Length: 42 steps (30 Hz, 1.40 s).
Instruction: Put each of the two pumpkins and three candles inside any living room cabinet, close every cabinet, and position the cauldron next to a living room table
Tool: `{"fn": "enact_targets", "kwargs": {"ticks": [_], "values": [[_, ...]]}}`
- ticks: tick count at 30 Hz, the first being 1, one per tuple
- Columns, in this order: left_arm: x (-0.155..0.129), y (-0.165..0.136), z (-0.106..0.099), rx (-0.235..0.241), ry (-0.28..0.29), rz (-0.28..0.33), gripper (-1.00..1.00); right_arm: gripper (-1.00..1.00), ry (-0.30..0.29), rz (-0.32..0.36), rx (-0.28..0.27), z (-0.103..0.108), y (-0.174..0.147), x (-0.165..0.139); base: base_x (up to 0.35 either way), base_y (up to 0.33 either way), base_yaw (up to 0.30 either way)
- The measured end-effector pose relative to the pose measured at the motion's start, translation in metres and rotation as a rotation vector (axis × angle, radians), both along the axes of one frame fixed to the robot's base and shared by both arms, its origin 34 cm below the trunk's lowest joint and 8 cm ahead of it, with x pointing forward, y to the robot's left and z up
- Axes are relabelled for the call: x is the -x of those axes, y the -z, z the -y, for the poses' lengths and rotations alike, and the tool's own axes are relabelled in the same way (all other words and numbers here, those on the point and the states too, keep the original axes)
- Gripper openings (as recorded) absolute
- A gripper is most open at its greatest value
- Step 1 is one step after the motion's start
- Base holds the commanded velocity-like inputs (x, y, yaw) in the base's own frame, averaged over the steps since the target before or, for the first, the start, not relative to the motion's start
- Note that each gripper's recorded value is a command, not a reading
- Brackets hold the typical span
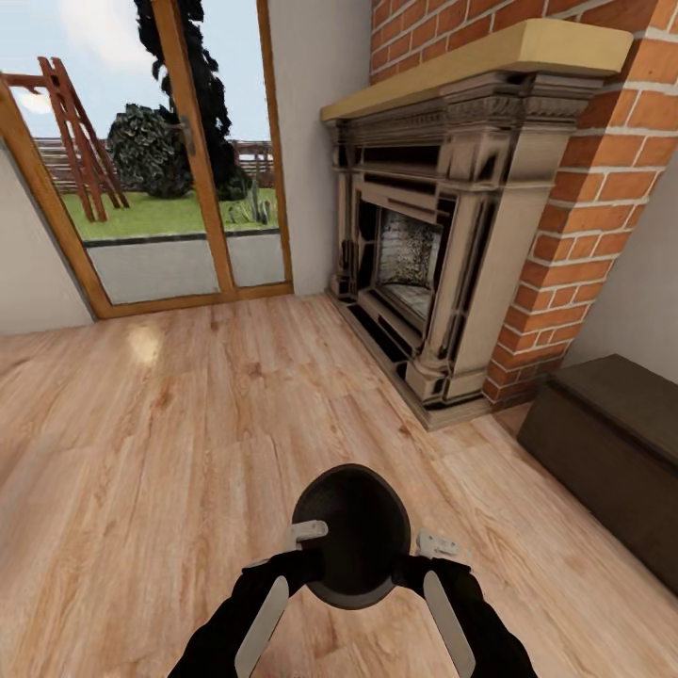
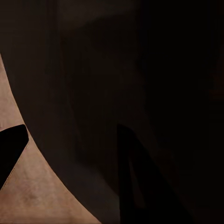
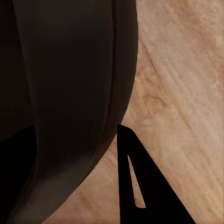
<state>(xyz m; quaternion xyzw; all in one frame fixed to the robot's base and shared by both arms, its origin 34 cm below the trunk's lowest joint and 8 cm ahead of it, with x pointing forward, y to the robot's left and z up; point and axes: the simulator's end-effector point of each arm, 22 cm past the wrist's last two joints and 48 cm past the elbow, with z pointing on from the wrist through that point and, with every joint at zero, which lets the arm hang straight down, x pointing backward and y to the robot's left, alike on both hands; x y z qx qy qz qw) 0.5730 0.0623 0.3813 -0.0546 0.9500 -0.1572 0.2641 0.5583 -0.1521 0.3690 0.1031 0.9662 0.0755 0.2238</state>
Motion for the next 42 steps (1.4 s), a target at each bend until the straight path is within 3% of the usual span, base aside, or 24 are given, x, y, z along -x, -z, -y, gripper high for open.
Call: {"fn": "enact_targets", "kwargs": {"ticks": [11, 24, 42], "values": [[-0.0001, 0.0001, -0.0002, 0.0, 0.0, 0.0, -1.0, -1.0, -0.001, 0.0, 0.001, -0.0002, 0.0, -0.0001, -0.116, 0.0, 0.279], [-0.0001, 0.0, 0.0, 0.0, -0.001, 0.0, -1.0, -1.0, -0.001, 0.001, 0.001, 0.0, -0.0001, 0.0, -0.003, 0.0, 0.043], [0.0001, 0.0003, -0.0009, 0.002, -0.002, -0.001, -1.0, -1.0, -0.004, 0.001, 0.004, -0.0008, -0.0003, -0.0002, -0.065, 0.0, 0.275]]}}
